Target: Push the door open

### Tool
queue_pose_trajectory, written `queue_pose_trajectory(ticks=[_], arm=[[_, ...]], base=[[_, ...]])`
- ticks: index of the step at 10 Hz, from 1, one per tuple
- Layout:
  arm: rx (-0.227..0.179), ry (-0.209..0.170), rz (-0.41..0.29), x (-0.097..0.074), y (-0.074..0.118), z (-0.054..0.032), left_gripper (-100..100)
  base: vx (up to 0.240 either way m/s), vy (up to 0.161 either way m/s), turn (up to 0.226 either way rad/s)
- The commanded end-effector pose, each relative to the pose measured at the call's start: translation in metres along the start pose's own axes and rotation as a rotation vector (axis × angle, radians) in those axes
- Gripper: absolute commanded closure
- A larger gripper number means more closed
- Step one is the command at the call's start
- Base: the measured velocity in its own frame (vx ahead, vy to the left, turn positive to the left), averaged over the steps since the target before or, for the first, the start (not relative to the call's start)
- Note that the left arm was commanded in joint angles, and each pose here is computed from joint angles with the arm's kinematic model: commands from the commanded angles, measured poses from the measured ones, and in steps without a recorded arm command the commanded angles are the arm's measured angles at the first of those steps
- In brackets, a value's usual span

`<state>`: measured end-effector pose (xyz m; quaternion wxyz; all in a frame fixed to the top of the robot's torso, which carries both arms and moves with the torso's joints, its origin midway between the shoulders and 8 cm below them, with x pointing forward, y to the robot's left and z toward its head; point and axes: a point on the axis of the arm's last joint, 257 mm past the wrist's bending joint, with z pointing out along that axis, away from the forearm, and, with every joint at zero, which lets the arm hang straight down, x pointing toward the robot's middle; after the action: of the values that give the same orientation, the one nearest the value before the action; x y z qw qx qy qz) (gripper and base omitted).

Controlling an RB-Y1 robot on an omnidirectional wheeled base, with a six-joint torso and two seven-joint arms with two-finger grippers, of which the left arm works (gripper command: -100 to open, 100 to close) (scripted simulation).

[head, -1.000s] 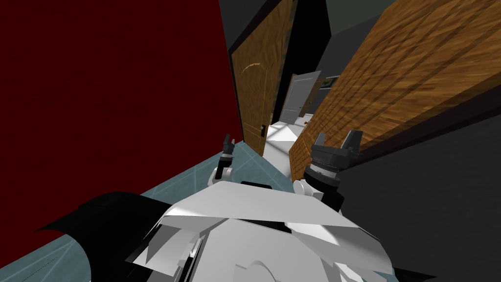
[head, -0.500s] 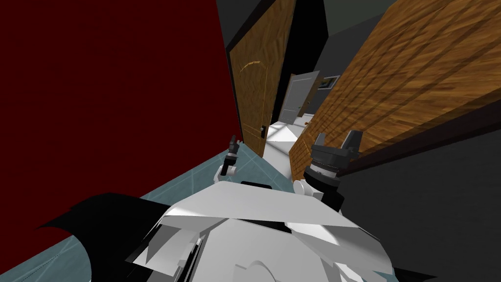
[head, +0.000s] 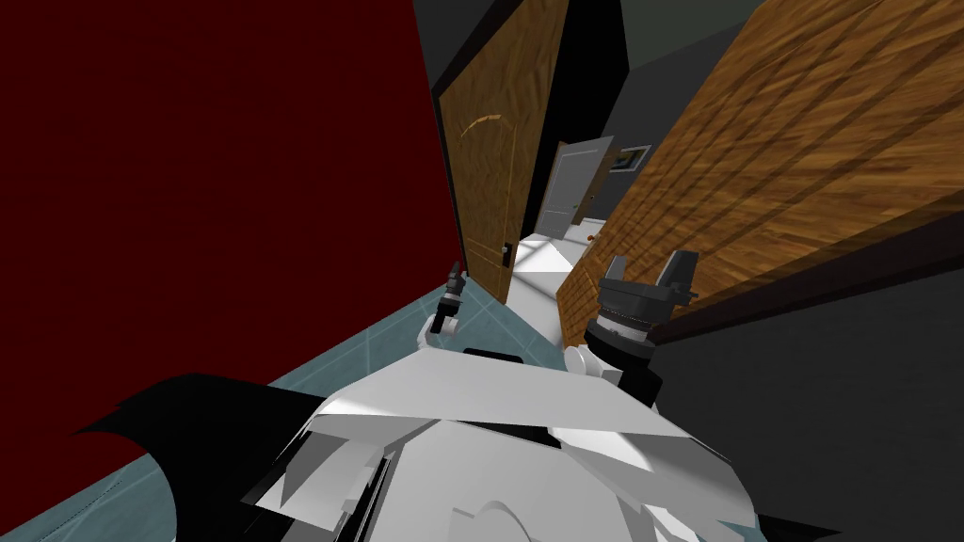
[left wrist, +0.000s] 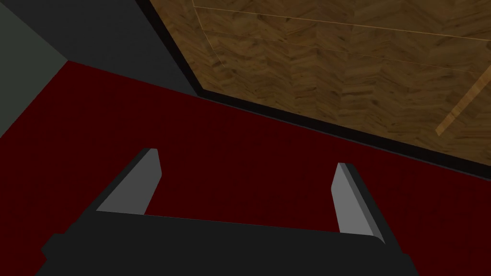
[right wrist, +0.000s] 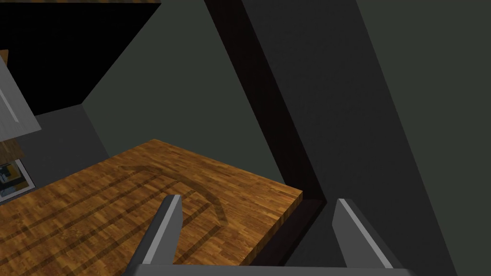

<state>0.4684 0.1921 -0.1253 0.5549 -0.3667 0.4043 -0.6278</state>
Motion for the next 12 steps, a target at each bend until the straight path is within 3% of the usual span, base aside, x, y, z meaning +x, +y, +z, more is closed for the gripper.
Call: queue_pose_trajectory(ticks=[1,5,6,8,12], arm=[[-0.02,0.022,-0.013,0.01,0.014,0.0042,-100],[-0.066,0.083,-0.042,0.039,0.044,0.0165,-100],[-0.077,0.082,-0.041,0.038,0.049,0.0147,-100],[-0.096,0.114,-0.053,0.053,0.061,0.021,-100],[-0.135,0.144,-0.063,0.067,0.082,0.0229,-100]], base=[[0.075,0.04,-0.049],[0.096,0.052,-0.045],[0.065,0.033,-0.017],[0.053,0.045,-0.039],[0.053,0.032,-0.022]])
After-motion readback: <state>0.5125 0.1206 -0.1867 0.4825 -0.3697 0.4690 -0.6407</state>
